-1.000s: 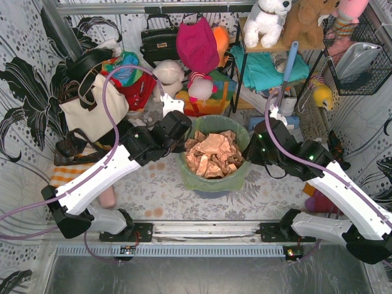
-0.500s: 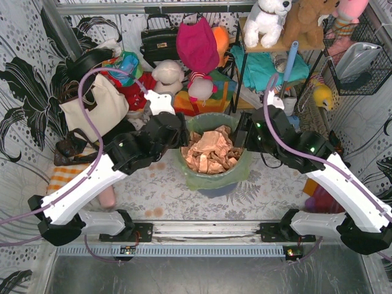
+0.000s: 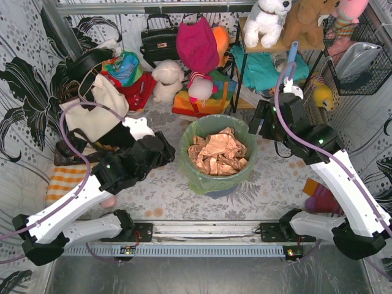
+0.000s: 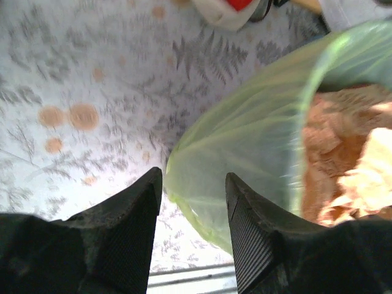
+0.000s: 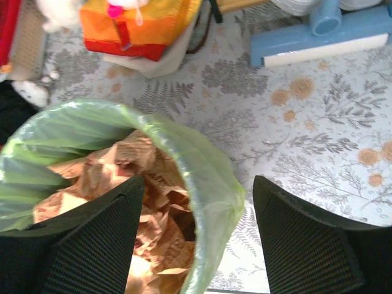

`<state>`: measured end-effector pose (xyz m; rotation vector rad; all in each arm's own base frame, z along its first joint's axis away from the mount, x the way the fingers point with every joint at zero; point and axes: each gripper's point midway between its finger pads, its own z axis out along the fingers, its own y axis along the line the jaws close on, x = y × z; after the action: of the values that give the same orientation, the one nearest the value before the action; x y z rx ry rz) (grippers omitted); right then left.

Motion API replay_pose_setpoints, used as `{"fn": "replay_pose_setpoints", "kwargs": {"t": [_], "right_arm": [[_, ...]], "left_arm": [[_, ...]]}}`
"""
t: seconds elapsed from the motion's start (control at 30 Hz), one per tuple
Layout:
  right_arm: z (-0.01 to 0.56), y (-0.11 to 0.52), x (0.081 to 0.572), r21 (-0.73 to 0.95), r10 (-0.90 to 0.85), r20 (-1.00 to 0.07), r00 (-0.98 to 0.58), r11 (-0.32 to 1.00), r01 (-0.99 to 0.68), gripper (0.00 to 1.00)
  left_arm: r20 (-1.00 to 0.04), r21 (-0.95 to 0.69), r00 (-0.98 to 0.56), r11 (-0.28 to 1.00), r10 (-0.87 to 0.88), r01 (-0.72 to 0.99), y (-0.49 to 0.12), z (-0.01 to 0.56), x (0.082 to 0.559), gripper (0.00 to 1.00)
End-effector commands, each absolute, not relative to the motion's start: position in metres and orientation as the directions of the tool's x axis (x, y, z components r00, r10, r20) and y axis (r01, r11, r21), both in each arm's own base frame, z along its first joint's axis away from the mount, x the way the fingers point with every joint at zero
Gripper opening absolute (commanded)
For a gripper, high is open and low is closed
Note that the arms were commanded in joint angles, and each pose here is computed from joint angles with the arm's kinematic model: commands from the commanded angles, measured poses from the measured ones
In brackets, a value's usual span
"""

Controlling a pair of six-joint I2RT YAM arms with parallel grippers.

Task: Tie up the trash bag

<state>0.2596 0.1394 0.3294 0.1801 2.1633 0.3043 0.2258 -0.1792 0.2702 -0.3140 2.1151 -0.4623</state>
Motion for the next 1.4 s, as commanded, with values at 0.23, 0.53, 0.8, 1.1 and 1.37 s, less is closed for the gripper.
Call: {"fn": "replay_pose_setpoints", "kwargs": {"t": [0.23,0.53,0.8,1.1,1.37], "right_arm": [[0.277,0.116,0.271,0.299,0.233,-0.706,-0.669,0.954,0.017,0.66],[0.262,0.14,0.264,0.416,0.228,-0.624,-0.748,0.907,-0.07,0.46],[0.263,0.122,0.245,0.367,0.228,-0.611,-0.758,0.93,-0.016,0.45],[0.254,0.113,0.24,0.337,0.229,-0.61,-0.758,0.941,0.014,0.46],[0.245,0.111,0.241,0.322,0.228,-0.601,-0.766,0.946,0.029,0.46]], "left_arm": [[-0.369,-0.744,-0.642,0.627,-0.672,-0.229,-0.203,0.17,0.19,0.51],[-0.297,-0.766,-0.742,0.614,-0.601,-0.191,-0.249,0.121,0.195,0.51],[-0.351,-0.714,-0.742,0.676,-0.571,-0.182,-0.255,0.108,0.212,0.51],[-0.291,-0.784,-0.767,0.602,-0.572,-0.151,-0.265,0.085,0.206,0.51],[-0.257,-0.827,-0.77,0.545,-0.584,-0.137,-0.265,0.074,0.199,0.58]]}}
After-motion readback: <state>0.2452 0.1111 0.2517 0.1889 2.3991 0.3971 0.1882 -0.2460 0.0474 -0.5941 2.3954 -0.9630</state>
